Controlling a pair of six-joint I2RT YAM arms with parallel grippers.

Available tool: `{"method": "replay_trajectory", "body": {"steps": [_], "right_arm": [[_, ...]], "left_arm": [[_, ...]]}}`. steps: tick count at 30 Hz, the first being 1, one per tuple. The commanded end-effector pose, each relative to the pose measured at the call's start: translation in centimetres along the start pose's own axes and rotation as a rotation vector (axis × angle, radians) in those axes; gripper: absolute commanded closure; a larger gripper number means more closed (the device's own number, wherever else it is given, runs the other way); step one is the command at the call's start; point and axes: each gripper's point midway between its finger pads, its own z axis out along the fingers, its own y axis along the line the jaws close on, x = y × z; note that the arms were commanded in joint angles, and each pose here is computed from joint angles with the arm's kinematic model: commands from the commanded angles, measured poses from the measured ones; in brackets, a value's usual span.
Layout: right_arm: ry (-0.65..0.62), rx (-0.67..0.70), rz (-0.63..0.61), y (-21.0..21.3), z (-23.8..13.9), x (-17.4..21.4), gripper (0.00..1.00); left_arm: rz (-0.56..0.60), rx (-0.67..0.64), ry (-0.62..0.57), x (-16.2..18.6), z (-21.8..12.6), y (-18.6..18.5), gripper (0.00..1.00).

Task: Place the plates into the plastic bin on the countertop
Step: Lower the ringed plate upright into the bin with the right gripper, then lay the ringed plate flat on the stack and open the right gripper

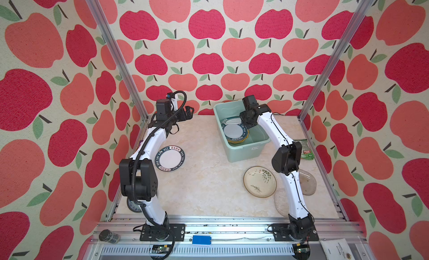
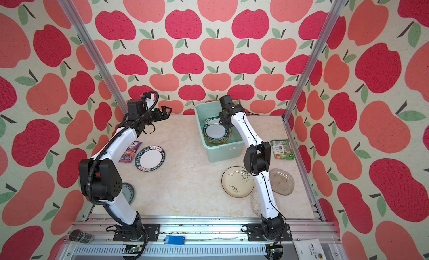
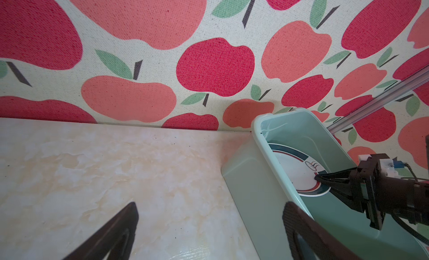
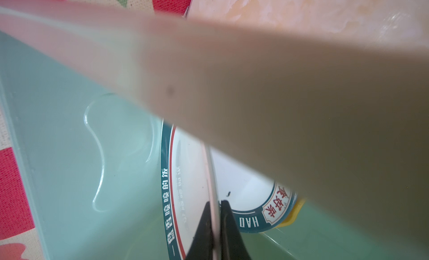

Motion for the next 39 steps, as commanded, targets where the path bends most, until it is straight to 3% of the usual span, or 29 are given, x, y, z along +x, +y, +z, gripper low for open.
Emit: {"method": "replay_trajectory", "body": {"steps": [1,11,21,39], "right_arm": [[0.208,0.339,0.071,-9.0,5.5,8.0,0.94],[0.033,0.322,0.059,-7.9,3.5,7.6,0.96],[0.009,0.328,0.085,-8.3,4.4,8.7,0.94],[0.057,0.326,0.090,-9.7,7.6,9.9,0.83]], "left_arm": [[0.011,0.000,-0.014,-0.2,-1.4,-0.6,0.01],[-0.024,-0.018,-0.053,0.7,-4.9,0.2,0.01],[-0.017,-0.081,-0.078,1.4,-8.3,1.6,0.01],[0.002,-0.097,-0.045,0.7,-9.4,0.9,0.01]]}}
